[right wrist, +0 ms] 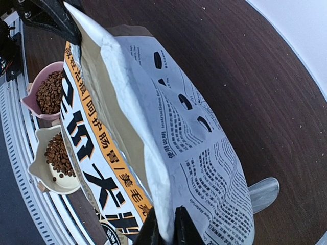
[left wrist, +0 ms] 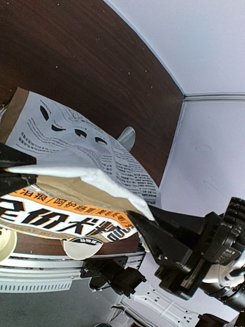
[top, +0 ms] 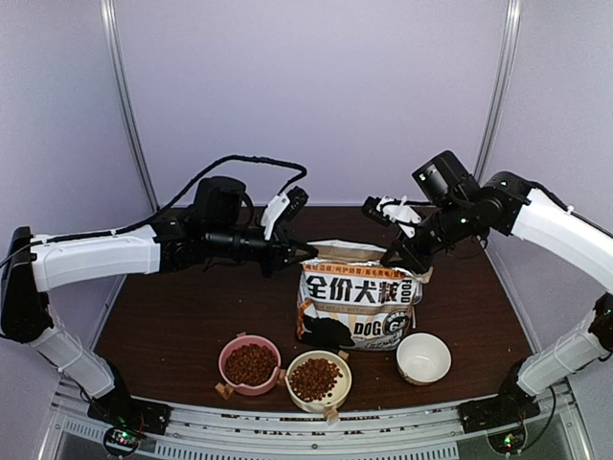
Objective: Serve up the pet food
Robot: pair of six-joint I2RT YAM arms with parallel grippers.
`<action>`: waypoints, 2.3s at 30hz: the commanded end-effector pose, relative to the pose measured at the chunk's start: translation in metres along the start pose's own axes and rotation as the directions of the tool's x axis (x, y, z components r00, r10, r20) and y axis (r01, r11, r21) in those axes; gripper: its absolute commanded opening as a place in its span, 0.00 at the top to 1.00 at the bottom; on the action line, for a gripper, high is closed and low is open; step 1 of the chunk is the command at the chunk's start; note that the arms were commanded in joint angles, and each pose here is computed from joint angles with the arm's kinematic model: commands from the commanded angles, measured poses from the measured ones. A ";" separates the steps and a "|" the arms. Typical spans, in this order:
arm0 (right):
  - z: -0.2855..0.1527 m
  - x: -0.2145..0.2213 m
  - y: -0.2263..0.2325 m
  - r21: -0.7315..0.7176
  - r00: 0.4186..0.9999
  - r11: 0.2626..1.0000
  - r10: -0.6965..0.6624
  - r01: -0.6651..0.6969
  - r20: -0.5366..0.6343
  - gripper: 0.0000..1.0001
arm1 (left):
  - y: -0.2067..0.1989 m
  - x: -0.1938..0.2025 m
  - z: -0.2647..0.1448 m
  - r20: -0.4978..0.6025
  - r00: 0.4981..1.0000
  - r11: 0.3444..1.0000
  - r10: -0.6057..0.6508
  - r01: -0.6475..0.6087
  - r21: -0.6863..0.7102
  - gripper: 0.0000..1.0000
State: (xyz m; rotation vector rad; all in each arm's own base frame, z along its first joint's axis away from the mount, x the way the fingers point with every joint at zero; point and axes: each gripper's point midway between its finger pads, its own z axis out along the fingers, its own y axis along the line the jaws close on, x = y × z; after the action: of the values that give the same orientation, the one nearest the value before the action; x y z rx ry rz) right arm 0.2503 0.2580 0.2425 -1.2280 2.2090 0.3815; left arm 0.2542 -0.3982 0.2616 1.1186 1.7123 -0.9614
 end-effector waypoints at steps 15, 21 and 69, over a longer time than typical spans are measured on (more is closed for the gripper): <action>-0.017 0.089 -0.049 0.228 0.957 0.958 0.216 -0.171 -0.192 0.84 | 0.068 -0.041 -0.068 0.133 0.991 0.971 -0.007 0.039 -0.237 1.00; -0.026 0.075 -0.042 0.185 0.970 0.966 0.207 -0.182 -0.127 0.78 | 0.062 -0.043 -0.063 0.118 0.993 0.981 -0.023 0.045 -0.187 1.00; -0.003 -0.053 0.037 0.509 0.800 0.712 -0.596 0.483 0.074 0.44 | 0.023 -0.038 -0.097 0.201 0.978 0.986 -0.056 0.085 -0.141 0.13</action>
State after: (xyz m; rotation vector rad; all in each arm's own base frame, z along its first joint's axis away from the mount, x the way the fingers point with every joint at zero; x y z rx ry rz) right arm 0.2284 0.3165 0.2703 -1.3908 1.5586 -0.0763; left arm 0.2688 -0.3150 0.3004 0.8025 1.7769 -0.9510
